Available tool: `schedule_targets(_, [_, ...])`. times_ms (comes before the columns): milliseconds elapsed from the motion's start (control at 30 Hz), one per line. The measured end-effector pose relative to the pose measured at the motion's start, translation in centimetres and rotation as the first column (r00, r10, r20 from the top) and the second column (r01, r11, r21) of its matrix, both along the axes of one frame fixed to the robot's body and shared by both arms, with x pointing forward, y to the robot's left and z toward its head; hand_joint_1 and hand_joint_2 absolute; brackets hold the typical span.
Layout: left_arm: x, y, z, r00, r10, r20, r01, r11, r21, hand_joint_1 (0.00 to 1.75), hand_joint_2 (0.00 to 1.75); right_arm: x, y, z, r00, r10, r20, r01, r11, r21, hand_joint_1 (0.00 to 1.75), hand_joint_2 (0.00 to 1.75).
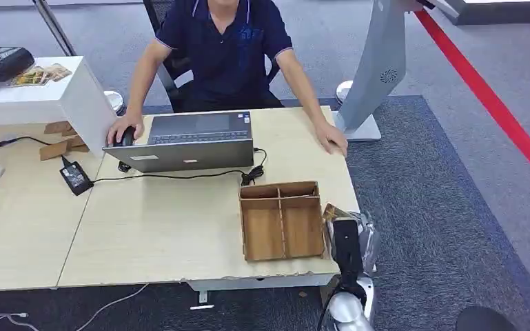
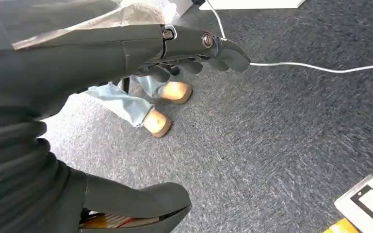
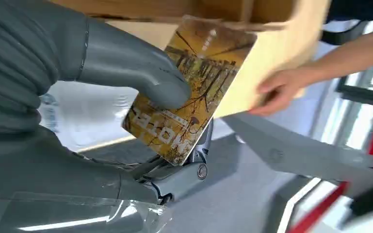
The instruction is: Pass the card to the sensor for recognition and then transmit it.
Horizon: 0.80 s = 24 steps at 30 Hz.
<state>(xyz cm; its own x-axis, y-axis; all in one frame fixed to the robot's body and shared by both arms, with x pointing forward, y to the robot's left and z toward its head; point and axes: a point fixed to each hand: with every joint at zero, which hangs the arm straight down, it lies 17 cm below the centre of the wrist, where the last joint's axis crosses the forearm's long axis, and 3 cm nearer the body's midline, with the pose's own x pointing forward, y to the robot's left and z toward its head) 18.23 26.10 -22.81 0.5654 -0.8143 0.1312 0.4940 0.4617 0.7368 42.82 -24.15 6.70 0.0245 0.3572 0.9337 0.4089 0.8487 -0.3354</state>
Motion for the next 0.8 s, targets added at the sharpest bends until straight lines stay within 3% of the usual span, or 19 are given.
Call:
schedule_targets(367, [0.1,-0.3,0.0,1.0,-0.028,0.004,0.028,1.0,0.0,0.0,1.75,0.9,2.2,6.7,0.987,0.017,0.161,-0.025,0.998,0.049,1.75,1.75])
schedule_targets(800, [0.3,-0.5,0.1,0.999,-0.054,0.008,0.054,0.999,0.004,0.0,1.75,0.8,4.4,9.7,0.971,0.059,0.23,-0.075,0.995,0.062,1.75,1.75])
